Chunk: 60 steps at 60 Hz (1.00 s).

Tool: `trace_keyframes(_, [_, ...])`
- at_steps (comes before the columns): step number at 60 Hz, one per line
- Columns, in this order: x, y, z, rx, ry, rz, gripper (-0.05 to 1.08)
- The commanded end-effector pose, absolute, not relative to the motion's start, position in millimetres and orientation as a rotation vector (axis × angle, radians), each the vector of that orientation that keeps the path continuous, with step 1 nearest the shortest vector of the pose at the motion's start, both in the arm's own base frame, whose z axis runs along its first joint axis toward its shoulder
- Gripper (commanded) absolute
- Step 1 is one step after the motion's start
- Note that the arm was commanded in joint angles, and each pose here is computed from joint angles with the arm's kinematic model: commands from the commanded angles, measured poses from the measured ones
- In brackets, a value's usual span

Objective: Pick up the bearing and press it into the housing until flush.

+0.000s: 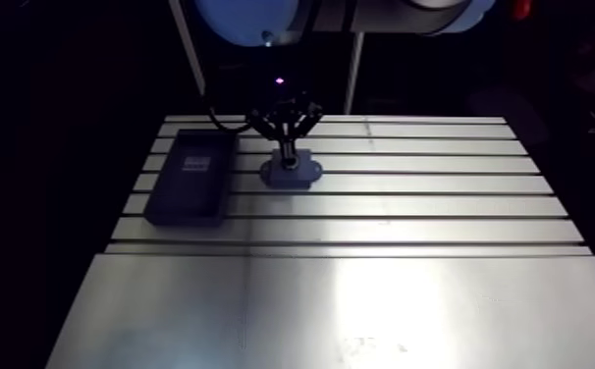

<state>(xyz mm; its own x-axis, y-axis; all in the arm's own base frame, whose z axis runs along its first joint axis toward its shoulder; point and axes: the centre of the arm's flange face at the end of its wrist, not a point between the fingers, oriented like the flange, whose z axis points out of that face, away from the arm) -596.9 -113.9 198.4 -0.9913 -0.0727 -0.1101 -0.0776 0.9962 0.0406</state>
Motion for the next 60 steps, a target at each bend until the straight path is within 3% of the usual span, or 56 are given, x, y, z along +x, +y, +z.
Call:
trace_keyframes(1, [-596.5, -114.3, 196.4, -0.117, 3.026, 0.070, 1.02])
trace_keyframes(60, [-594.7, -112.6, 190.7, -0.112, 3.017, 0.069, 1.02])
